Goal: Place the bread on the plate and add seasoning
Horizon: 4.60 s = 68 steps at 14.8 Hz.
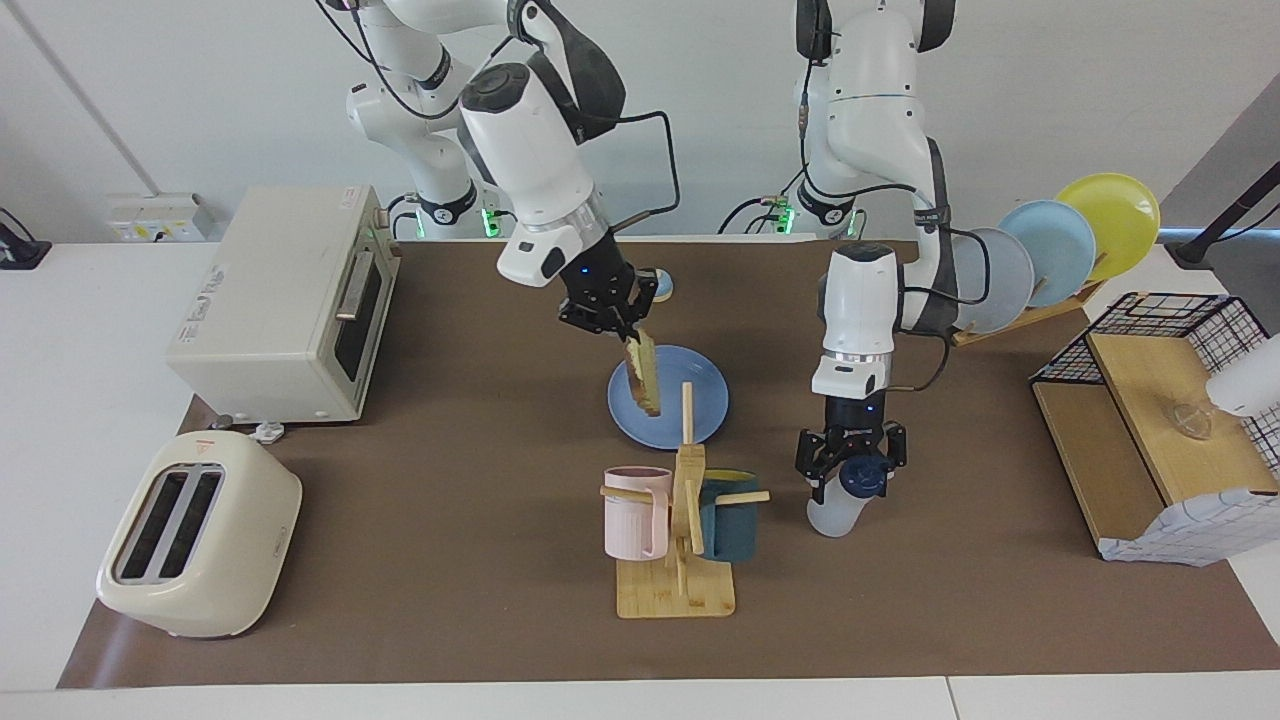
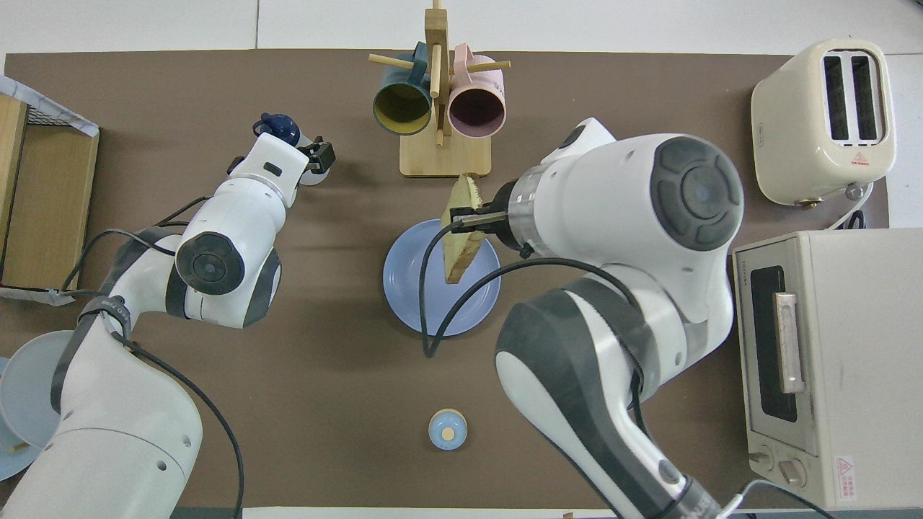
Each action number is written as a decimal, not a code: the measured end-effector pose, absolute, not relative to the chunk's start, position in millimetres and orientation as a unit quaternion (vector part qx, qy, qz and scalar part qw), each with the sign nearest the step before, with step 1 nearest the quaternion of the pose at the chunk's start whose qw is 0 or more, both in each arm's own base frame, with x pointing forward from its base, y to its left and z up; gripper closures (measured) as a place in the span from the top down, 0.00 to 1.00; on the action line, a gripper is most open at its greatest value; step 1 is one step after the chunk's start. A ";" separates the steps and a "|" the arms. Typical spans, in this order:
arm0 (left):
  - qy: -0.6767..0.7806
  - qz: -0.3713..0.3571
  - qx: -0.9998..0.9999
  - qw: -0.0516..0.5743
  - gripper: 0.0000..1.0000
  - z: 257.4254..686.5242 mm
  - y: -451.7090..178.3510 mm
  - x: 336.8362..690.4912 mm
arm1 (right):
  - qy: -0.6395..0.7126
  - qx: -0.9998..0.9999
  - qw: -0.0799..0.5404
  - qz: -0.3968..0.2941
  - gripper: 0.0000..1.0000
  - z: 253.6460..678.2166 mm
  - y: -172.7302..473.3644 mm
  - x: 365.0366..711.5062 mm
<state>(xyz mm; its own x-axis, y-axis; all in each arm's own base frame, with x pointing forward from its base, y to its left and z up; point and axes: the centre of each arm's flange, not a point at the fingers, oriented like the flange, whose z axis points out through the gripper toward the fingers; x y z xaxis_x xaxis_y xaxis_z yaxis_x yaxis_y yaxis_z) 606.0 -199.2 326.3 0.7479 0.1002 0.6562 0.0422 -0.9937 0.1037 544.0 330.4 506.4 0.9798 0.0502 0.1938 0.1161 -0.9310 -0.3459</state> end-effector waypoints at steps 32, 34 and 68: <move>0.043 0.385 0.920 0.054 0.41 323.4 -191.9 603.2 | -0.024 -0.980 0.162 -0.118 0.19 374.0 328.9 469.4; 0.044 0.388 0.919 0.054 0.41 325.9 -190.1 604.7 | -0.024 -0.980 0.161 -0.118 0.20 374.2 328.3 468.6; -0.176 0.165 0.969 0.056 0.40 579.0 -186.1 524.6 | 0.030 -0.976 0.215 -0.002 0.60 573.3 302.1 545.2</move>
